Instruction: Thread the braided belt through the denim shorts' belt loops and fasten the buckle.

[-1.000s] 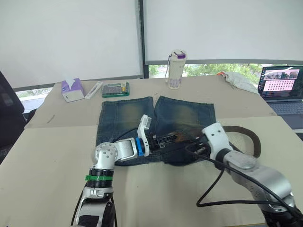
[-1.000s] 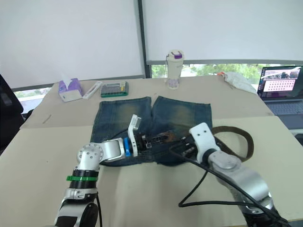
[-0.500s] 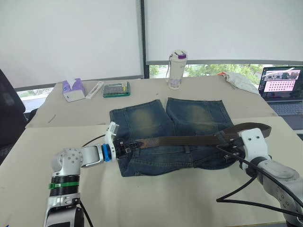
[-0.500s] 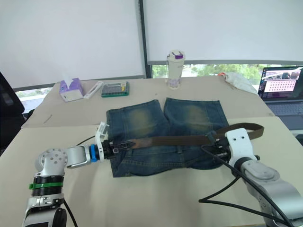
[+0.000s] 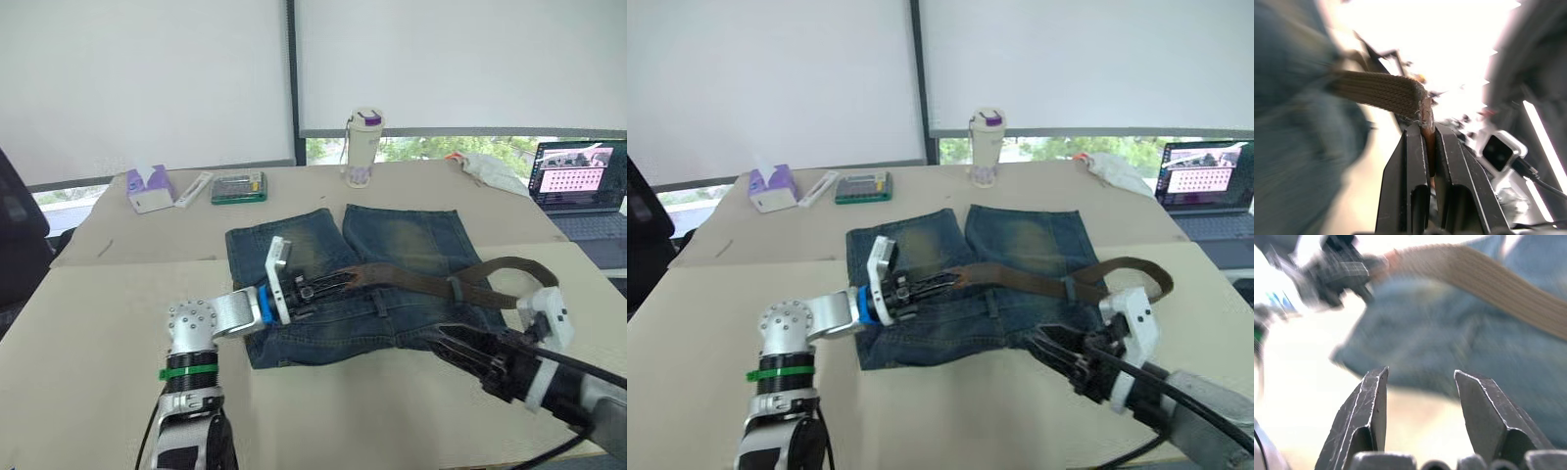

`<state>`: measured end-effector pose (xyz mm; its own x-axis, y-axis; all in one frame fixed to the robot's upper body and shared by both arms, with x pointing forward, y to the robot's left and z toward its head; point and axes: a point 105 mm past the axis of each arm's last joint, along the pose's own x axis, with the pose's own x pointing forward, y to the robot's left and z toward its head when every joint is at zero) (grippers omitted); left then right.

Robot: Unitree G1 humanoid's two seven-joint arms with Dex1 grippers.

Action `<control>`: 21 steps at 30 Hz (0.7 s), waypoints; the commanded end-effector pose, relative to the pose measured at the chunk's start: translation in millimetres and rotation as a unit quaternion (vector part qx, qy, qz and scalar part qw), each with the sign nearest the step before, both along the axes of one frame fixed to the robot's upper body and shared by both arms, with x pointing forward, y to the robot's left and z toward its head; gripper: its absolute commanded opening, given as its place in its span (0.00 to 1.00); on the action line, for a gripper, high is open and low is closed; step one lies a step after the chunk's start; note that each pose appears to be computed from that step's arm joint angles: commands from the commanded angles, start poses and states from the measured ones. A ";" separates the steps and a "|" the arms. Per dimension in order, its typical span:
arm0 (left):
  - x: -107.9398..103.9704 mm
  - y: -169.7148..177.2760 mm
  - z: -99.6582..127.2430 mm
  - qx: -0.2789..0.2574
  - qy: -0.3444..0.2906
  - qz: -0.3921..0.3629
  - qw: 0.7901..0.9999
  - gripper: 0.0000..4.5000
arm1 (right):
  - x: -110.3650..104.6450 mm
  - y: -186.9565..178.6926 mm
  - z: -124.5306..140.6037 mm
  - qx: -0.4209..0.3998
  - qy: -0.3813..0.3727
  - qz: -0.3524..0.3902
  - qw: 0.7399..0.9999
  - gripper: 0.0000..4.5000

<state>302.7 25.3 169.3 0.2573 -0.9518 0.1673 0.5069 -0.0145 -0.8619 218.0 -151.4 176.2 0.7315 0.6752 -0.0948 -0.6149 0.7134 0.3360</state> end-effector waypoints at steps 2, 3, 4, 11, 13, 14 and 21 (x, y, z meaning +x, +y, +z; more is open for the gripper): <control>-6.6 -4.8 13.9 -0.007 -0.022 -0.035 0.999 0.00 | 17.9 25.3 6.7 0.082 0.000 -0.018 0.996 0.55; -6.9 -4.2 13.7 -0.004 -0.022 -0.037 0.999 0.00 | 23.1 26.5 10.3 0.107 -0.001 -0.030 0.994 0.55; -6.9 -3.8 13.5 -0.002 -0.022 -0.038 0.999 0.00 | 26.6 27.0 12.9 0.124 -0.001 -0.039 0.991 0.55; -11.3 0.2 11.3 0.013 -0.030 -0.043 0.999 0.00 | 34.1 29.9 20.6 0.151 -0.001 -0.047 0.987 0.50; -12.4 0.6 9.6 0.016 -0.031 -0.043 0.998 0.00 | 33.8 29.9 19.8 0.139 -0.002 -0.042 0.989 0.37; -13.4 0.4 9.3 0.017 -0.032 -0.045 0.998 0.00 | 34.4 29.5 20.6 0.140 -0.002 -0.042 0.989 0.28; -16.7 -2.3 5.4 0.033 -0.048 -0.045 0.997 0.00 | 33.5 35.0 19.0 0.108 -0.001 -0.017 0.994 0.01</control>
<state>294.2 29.9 165.9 0.2068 -0.9736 0.0967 0.5429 0.0320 -0.8392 252.8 -120.5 184.6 0.7701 0.6379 0.0057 -0.5541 0.6644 0.5015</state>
